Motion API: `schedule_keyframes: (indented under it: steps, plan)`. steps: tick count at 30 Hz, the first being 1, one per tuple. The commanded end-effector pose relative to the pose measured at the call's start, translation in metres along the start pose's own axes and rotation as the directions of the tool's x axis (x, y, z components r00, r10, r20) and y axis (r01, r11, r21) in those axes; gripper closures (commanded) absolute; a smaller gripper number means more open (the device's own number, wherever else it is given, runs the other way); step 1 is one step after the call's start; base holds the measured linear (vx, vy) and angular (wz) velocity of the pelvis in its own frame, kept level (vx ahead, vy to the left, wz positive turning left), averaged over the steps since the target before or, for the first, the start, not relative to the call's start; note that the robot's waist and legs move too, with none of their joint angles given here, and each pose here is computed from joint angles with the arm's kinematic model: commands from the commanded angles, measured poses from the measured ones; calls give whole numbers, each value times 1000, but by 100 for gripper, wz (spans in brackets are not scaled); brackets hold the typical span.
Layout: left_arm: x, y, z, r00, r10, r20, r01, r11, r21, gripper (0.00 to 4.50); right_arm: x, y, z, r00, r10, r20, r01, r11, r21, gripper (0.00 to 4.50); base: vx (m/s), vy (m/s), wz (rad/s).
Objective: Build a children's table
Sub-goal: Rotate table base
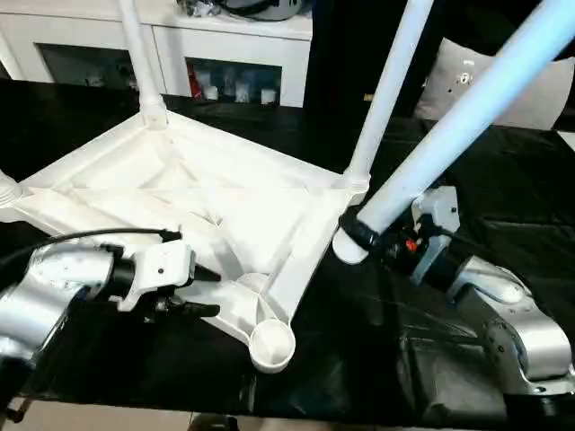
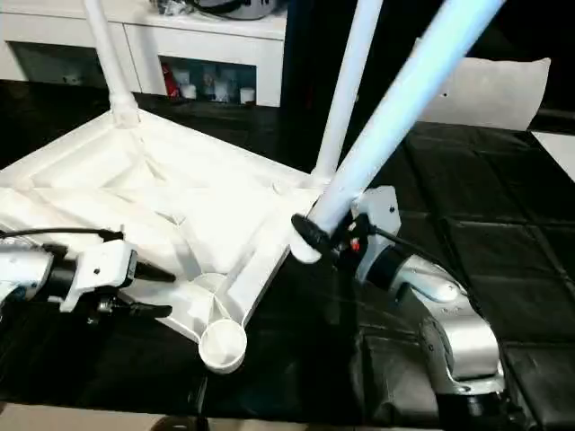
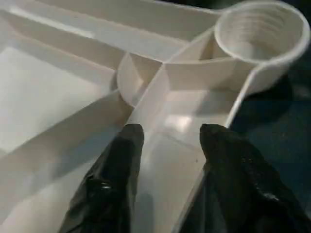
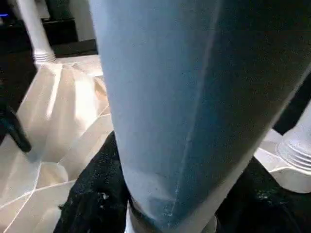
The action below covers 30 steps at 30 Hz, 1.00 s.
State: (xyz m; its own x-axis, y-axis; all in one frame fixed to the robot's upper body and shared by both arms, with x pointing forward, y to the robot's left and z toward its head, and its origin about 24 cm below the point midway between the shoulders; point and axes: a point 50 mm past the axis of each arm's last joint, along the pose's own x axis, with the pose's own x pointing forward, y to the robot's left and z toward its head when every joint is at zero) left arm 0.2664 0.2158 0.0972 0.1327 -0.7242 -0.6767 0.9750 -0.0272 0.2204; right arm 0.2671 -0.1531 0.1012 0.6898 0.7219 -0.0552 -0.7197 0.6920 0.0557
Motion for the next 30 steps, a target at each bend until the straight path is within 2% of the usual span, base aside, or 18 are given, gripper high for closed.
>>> schedule_keyframes:
  steps: [1,11,12,14,17,18,19,21,26,30]
  plan:
    - [0,-2,-9,996,-50,-74,51,999,5,258,-3,-1,5,1000,9,18,-9,1000,-18,261,0,0,0]
    - [2,0,-15,981,-164,-105,173,982,77,341,-7,4,5,997,71,-9,-72,997,-26,261,0,0,0]
    - [2,0,-15,981,-164,-105,173,982,77,341,-7,4,5,997,71,-9,-72,997,-26,261,0,0,0]
    - [0,2,-15,980,-170,-98,178,981,75,376,-8,2,5,998,67,-12,-67,997,-29,261,0,0,0]
    - [-2,12,-11,994,-98,-55,100,994,43,381,-10,0,6,998,55,-10,-56,998,-30,261,0,0,0]
    - [-2,14,-10,996,-83,-44,84,996,30,381,-10,-1,6,998,55,-10,-56,998,-30,261,0,0,0]
    - [-5,20,-2,998,-57,39,60,996,-69,381,-10,0,7,998,57,-9,-58,998,-29,261,0,0,0]
    - [-8,18,2,993,-87,79,94,992,-86,357,-10,0,6,998,59,-9,-59,998,-27,261,0,0,0]
    - [-6,10,5,987,-138,78,143,987,-69,320,-10,1,5,998,67,-13,-68,997,-22,261,0,0,0]
    - [-2,4,0,983,-180,26,182,981,-64,286,-8,2,4,997,72,-15,-72,997,-18,261,0,0,0]
